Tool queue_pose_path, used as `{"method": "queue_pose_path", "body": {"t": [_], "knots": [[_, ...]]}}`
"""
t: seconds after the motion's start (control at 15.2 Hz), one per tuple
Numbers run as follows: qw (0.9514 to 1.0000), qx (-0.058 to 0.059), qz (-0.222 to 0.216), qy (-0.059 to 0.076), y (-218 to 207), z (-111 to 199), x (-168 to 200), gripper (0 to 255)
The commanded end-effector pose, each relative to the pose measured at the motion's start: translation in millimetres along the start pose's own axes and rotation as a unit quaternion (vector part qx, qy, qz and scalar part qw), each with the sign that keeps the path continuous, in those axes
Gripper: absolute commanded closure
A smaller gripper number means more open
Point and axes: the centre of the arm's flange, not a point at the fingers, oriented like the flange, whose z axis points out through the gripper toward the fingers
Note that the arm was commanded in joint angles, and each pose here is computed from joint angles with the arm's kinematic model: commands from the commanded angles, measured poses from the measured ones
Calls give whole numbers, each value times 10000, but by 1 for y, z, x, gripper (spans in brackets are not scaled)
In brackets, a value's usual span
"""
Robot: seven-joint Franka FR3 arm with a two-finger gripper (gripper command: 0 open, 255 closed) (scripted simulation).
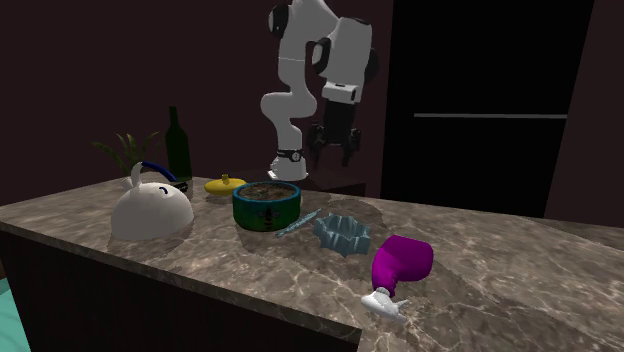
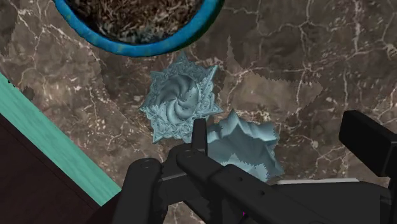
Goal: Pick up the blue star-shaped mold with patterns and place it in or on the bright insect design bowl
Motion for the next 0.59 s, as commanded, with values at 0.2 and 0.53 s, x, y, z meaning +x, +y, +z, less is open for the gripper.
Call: {"method": "queue_pose_path", "body": {"t": [0.2, 0.53], "knots": [[10000, -54, 41, -51, 25, 42, 48, 0], [9999, -106, 83, -102, 50, 82, 94, 0]]}}
